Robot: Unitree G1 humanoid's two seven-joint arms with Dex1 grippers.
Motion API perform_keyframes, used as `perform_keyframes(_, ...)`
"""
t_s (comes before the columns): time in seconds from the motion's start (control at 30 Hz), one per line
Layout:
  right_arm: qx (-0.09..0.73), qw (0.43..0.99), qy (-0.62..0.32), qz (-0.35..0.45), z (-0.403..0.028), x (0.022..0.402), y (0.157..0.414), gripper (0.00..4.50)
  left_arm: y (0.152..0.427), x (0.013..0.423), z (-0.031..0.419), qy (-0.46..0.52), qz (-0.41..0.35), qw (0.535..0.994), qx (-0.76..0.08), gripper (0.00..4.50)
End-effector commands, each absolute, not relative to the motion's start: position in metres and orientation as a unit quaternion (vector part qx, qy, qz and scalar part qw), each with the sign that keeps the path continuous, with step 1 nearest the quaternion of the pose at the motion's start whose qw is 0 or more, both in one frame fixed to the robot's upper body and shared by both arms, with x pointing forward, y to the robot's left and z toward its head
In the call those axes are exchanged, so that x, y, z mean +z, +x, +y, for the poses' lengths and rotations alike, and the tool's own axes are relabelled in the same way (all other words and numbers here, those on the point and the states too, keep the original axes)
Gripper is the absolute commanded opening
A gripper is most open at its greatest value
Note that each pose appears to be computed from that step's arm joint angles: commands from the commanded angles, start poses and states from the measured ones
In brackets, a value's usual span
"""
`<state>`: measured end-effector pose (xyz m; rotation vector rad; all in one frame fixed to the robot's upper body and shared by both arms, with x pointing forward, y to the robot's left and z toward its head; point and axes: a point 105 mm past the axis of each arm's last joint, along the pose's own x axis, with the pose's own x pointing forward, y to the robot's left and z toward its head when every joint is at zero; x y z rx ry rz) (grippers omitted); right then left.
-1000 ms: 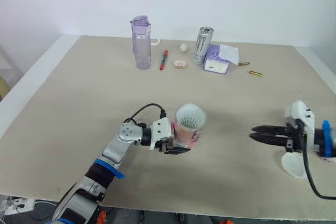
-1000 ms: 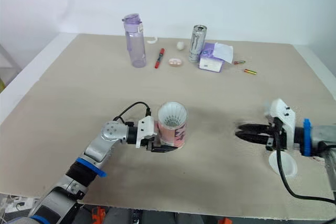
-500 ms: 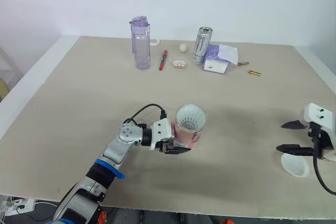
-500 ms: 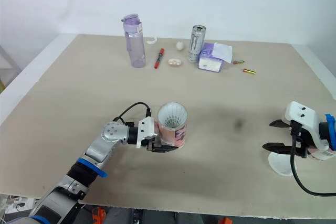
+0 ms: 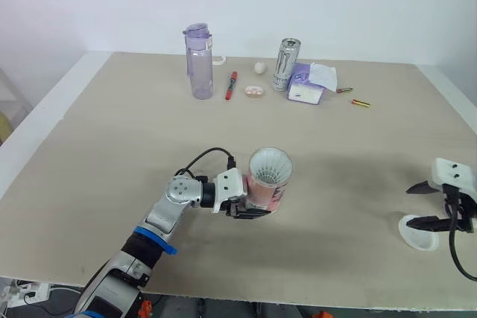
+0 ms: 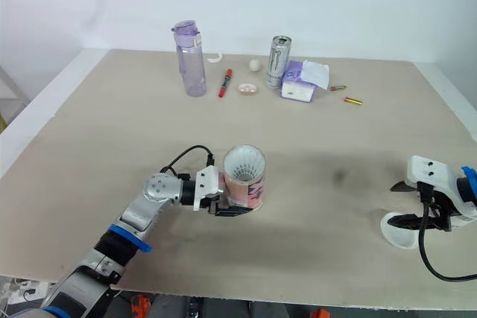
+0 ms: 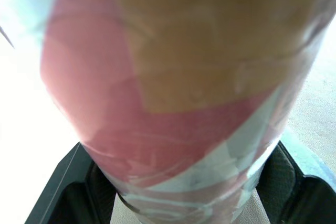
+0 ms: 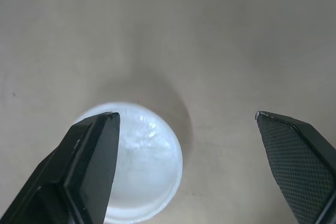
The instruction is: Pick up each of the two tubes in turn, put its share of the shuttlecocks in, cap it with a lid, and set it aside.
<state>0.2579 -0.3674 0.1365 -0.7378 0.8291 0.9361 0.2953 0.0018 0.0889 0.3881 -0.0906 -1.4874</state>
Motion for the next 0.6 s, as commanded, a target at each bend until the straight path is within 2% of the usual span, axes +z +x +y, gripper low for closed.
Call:
perform_keyframes(0.03, 0.443, 0.723, -0.361, 0.388, -0.372, 0.144, 0.252, 4.47, 0.292, 0.084, 0.000, 0.177, -0.032, 0.714, -0.677, 3.01)
perform_keyframes(0.43, 0.474, 0.694, -0.388, 0.378, -0.363, 0.129, 0.259, 4.47, 0.293, 0.083, 0.001, 0.179, -0.024, 0.716, -0.674, 3.01)
perform_keyframes(0.47, 0.475, 0.694, -0.388, 0.377, -0.362, 0.129, 0.260, 4.06, 0.293, 0.082, 0.001, 0.179, -0.024, 0.716, -0.674, 3.01)
perform_keyframes(0.53, 0.480, 0.691, -0.390, 0.374, -0.361, 0.128, 0.261, 3.67, 0.294, 0.082, 0.001, 0.178, -0.023, 0.717, -0.673, 3.01)
perform_keyframes(0.57, 0.482, 0.690, -0.390, 0.373, -0.360, 0.128, 0.262, 2.96, 0.294, 0.082, 0.002, 0.178, -0.022, 0.718, -0.672, 3.01)
perform_keyframes(0.6, 0.483, 0.689, -0.391, 0.372, -0.360, 0.128, 0.262, 2.56, 0.294, 0.082, 0.002, 0.178, -0.022, 0.719, -0.672, 3.01)
